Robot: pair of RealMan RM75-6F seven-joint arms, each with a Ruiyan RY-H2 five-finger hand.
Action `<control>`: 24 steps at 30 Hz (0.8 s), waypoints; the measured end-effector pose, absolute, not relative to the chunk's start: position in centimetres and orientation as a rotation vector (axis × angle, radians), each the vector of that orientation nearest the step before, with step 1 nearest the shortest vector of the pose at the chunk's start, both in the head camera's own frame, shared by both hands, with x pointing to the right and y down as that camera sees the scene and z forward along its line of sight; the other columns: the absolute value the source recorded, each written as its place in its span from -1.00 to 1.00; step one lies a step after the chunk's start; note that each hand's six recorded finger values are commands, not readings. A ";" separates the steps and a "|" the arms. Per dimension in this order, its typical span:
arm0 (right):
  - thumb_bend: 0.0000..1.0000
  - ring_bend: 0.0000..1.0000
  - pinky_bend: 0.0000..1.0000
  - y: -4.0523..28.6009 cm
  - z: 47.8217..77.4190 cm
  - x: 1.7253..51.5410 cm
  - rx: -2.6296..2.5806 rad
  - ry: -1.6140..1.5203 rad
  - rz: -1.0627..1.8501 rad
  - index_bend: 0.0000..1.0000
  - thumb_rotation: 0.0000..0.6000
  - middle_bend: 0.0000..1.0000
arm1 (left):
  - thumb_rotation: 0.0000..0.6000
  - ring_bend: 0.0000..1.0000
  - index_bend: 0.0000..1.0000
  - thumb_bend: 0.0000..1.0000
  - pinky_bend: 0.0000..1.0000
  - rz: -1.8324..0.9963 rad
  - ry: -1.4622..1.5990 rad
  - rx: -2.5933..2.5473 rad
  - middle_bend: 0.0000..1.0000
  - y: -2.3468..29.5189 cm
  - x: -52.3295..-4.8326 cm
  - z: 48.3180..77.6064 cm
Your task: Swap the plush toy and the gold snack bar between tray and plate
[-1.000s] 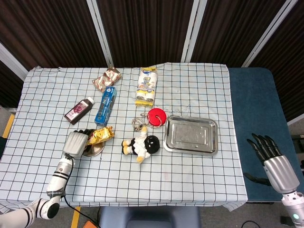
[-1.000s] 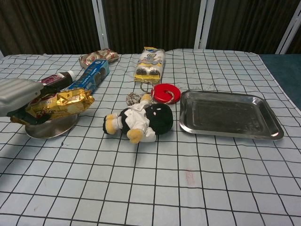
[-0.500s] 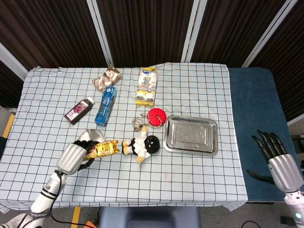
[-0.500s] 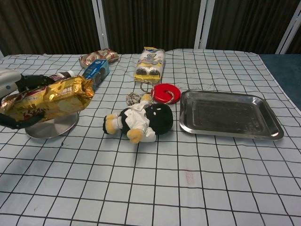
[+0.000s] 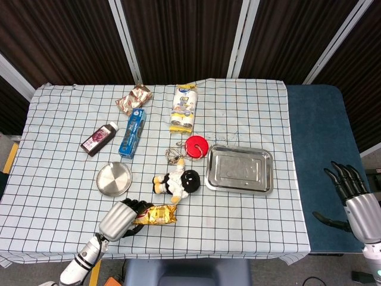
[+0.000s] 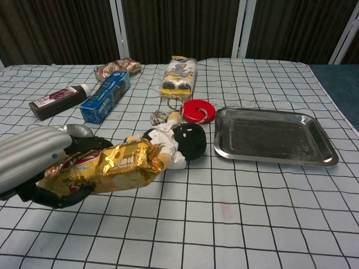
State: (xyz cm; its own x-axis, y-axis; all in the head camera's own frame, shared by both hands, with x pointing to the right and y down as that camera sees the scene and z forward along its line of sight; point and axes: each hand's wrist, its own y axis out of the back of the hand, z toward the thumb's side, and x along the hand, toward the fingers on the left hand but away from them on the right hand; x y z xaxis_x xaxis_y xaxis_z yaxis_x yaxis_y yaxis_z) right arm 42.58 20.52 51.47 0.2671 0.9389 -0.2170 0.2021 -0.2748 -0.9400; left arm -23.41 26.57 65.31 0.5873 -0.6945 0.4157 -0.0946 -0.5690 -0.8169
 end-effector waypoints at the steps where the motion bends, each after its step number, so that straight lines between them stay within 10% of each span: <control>1: -0.72 -1.00 -1.00 20.5 51.3 42.6 -1.679 -1.067 1.071 -0.91 1.00 -1.00 | 1.00 0.23 -0.01 -0.01 0.44 -0.970 0.627 -2.040 0.35 27.0 -22.9 65.6; 17: -0.72 -1.00 -1.00 20.8 50.4 42.4 -1.701 -1.086 1.023 -0.89 1.00 -1.00 | 1.00 0.18 -0.04 -0.01 0.49 -0.993 0.559 -1.919 0.25 27.9 -19.1 69.9; 24: -0.72 -1.00 -1.00 20.8 50.6 42.4 -1.698 -1.078 1.030 -0.89 1.00 -1.00 | 1.00 -0.66 -0.87 -0.07 -0.22 -0.994 0.528 -1.925 -0.65 27.4 -19.5 70.0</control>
State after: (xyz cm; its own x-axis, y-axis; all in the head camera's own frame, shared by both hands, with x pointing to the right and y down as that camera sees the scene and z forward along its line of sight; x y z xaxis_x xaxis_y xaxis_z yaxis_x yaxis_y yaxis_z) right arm 42.37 20.77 50.59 0.2877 0.9384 -0.1915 0.2346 -0.2630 -0.9359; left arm -19.53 27.42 70.04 0.5894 -0.6819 0.4332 0.0231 -0.5218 -0.8528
